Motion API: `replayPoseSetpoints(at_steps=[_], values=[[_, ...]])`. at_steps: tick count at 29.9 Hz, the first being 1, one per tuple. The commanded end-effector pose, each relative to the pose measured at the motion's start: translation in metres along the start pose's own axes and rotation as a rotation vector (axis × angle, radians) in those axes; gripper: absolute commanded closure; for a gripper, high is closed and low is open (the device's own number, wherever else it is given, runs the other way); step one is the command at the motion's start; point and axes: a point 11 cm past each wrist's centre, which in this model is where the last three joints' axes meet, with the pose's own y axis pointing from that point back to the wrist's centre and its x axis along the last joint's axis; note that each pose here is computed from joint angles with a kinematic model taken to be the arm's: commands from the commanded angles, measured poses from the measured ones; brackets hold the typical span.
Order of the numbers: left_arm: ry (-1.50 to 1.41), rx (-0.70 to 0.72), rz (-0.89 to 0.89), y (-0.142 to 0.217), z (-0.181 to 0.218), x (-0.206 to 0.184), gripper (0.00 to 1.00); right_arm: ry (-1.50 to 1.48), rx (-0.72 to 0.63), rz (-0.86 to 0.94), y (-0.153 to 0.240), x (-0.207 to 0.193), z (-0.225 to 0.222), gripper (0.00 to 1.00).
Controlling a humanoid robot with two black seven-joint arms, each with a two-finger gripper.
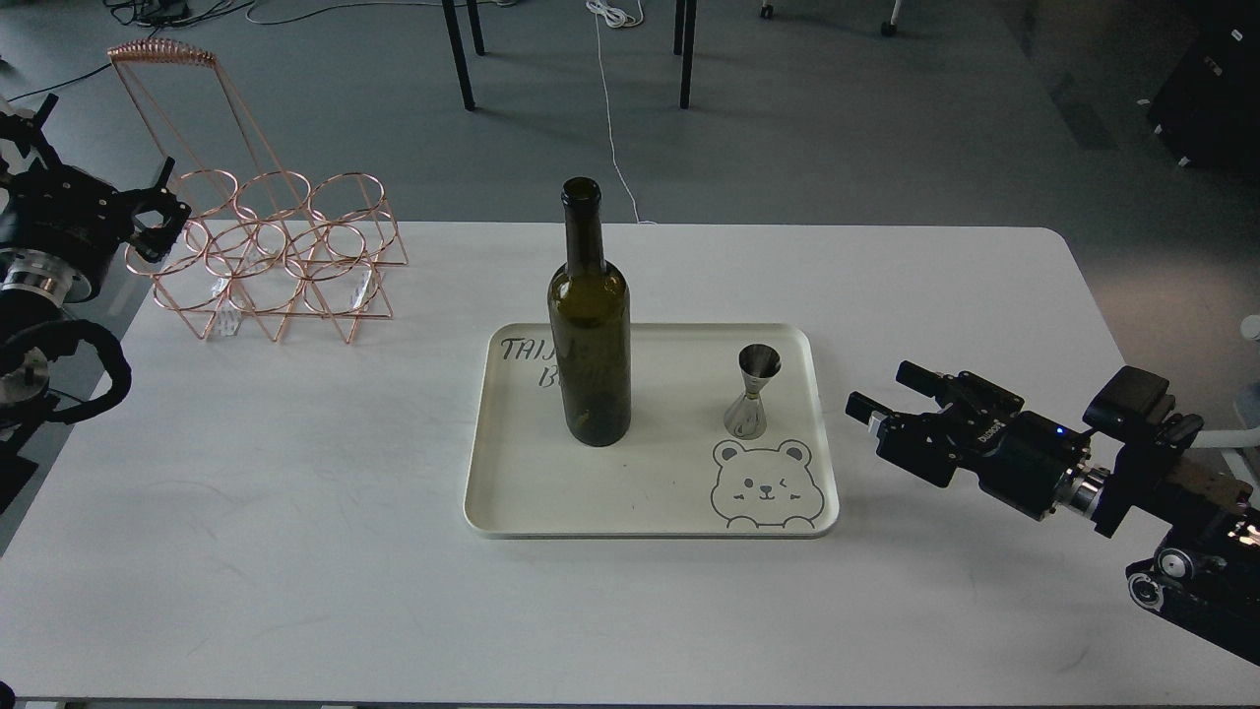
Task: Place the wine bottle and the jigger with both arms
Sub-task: 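Reach the right gripper toward the steel jigger on the tray, then close the right gripper on the jigger and lift it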
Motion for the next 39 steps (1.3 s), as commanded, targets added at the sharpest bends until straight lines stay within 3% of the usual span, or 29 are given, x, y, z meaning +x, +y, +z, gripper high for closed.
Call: replayPoseSetpoints(at_steps=[1,12,21,25,33,39], values=[[-0.011,-0.007,0.004,0.001,0.007,0.002,0.01,0.077,0.012,-0.021,-0.021,-0.007,0.005,0.18],[-0.027,-0.018,0.009,0.002,0.017,0.005,0.01,0.141,0.061,-0.071,-0.063,-0.026,-0.005,0.26],[-0.023,-0.016,0.006,0.002,0.015,0.003,0.01,0.149,0.086,-0.076,-0.085,-0.033,-0.016,0.42],[-0.023,-0.019,0.003,0.0,0.016,0.002,0.01,0.165,0.095,-0.07,-0.094,-0.028,-0.018,0.54],[-0.023,-0.022,-0.001,-0.001,0.018,0.0,0.01,0.171,0.101,-0.067,-0.108,-0.031,-0.024,0.58],[-0.025,-0.024,-0.003,-0.001,0.019,-0.001,0.01,0.174,0.092,-0.074,-0.107,-0.033,-0.021,0.73]])
